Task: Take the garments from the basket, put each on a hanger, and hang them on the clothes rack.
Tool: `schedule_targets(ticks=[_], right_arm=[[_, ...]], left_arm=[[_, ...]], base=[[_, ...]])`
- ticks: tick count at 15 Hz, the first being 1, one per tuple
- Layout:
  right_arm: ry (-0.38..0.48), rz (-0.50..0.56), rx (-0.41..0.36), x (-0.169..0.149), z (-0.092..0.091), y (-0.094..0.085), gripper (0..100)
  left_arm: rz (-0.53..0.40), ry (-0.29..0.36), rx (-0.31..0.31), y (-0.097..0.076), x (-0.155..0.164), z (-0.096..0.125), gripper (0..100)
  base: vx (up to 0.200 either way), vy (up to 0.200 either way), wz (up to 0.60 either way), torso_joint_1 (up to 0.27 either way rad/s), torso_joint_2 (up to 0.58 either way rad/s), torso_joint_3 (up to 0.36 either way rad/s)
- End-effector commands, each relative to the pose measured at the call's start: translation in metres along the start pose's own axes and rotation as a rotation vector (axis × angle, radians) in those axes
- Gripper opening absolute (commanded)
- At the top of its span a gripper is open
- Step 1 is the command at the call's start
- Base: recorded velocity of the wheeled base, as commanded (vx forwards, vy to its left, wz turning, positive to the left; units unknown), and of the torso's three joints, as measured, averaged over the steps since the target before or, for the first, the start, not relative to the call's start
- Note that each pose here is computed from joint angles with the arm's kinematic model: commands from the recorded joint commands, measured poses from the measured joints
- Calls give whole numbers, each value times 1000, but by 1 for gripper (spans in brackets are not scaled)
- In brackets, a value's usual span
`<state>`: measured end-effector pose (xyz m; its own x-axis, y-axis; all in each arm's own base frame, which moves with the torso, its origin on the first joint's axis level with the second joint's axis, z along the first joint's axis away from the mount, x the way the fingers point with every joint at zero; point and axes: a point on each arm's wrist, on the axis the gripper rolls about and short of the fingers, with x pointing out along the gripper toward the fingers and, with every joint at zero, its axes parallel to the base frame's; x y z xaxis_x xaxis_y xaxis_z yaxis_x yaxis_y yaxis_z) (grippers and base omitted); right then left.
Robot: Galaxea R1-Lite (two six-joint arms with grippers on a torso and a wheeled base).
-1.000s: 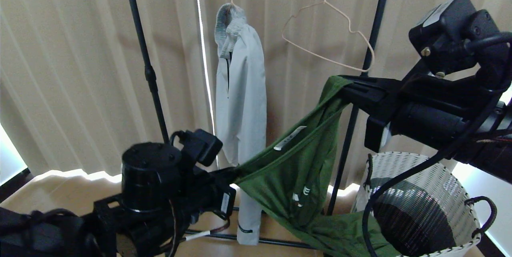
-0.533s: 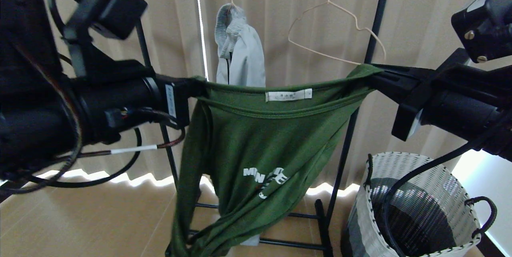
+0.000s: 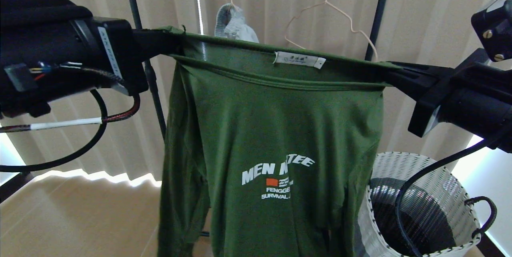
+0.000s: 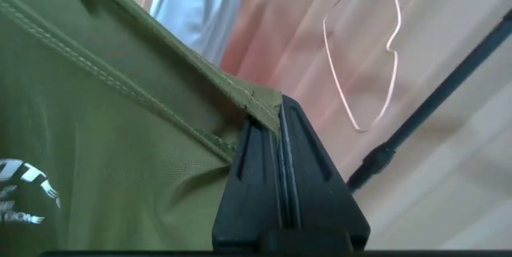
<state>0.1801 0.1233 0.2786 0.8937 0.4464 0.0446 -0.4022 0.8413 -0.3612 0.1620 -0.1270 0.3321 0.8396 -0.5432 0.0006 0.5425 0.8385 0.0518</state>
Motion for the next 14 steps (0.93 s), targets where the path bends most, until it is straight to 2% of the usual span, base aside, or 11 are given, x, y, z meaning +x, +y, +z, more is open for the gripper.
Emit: schedule_targets(ticks=[1, 5, 9, 11, 14], right_arm=[[9, -8, -2, 4, -1, -2, 0], [18, -41, 2, 35, -3, -6, 0], [-48, -68, 9, 79, -10, 1, 0], [-64, -77, 10, 86, -7, 1, 0], [-66, -80, 11, 85, -6, 0, 0]], left_arm=[[-8, -15, 0, 0, -15, 0, 0], [-75, 14, 0, -7, -46, -5, 0], [-104, 35, 2, -10, -58, -11, 0], [-111, 57, 4, -11, -60, -19, 0], [-114, 57, 4, -11, -61, -21, 0]], base=[[0, 0, 0, 0, 0, 0], [0, 0, 0, 0, 0, 0], [0, 0, 0, 0, 0, 0], [0, 0, 0, 0, 0, 0], [0, 0, 0, 0, 0, 0]])
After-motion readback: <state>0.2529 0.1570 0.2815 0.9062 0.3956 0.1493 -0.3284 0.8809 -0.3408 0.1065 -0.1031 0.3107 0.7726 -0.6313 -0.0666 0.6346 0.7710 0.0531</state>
